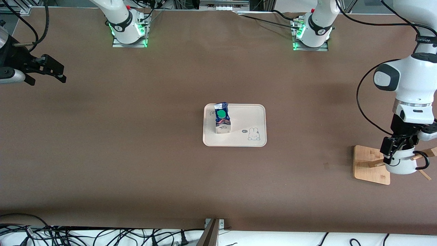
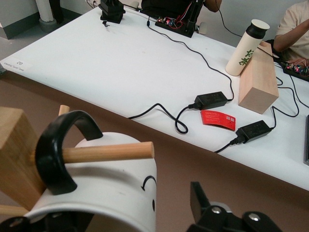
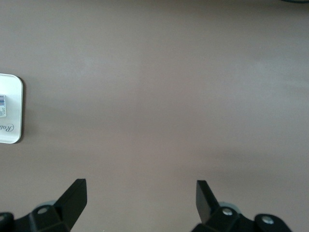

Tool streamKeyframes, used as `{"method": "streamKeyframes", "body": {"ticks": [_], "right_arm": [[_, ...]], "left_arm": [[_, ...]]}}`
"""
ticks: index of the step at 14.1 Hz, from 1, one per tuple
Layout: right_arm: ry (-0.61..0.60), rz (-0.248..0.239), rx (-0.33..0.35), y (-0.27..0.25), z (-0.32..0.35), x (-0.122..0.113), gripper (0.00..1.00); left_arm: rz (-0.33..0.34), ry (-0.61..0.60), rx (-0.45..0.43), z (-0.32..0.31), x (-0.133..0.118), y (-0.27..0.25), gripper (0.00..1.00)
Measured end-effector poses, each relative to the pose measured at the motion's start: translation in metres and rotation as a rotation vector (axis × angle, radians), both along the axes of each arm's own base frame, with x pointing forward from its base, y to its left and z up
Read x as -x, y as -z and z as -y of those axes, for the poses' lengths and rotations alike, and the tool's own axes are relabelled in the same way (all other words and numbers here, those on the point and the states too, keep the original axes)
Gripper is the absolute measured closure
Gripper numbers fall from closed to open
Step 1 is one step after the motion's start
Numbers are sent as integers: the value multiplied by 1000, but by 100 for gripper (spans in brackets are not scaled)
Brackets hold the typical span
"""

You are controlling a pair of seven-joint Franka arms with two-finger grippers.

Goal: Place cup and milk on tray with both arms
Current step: 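Lower the left gripper to the white mug and grasp its rim, then lift the mug off the wooden stand with the left gripper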

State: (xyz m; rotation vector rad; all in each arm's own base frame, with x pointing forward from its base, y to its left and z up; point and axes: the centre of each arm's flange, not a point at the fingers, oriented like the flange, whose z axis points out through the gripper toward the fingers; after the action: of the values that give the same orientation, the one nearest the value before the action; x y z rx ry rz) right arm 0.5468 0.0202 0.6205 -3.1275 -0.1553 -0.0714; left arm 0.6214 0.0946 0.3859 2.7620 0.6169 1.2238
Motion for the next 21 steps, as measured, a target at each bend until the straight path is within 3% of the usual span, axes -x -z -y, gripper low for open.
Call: {"method": "streamKeyframes", "body": {"ticks": [3, 7, 21], "right_arm": [[0, 4, 0, -2, 0, 0, 0], [0, 5, 0, -2, 0, 0, 0], [0, 7, 0, -2, 0, -1, 0]], "left_arm": [[2, 6, 2, 5, -1, -1, 54], [4, 18, 8, 14, -3, -1, 91], [45, 36, 85, 60, -7, -21, 93]]}}
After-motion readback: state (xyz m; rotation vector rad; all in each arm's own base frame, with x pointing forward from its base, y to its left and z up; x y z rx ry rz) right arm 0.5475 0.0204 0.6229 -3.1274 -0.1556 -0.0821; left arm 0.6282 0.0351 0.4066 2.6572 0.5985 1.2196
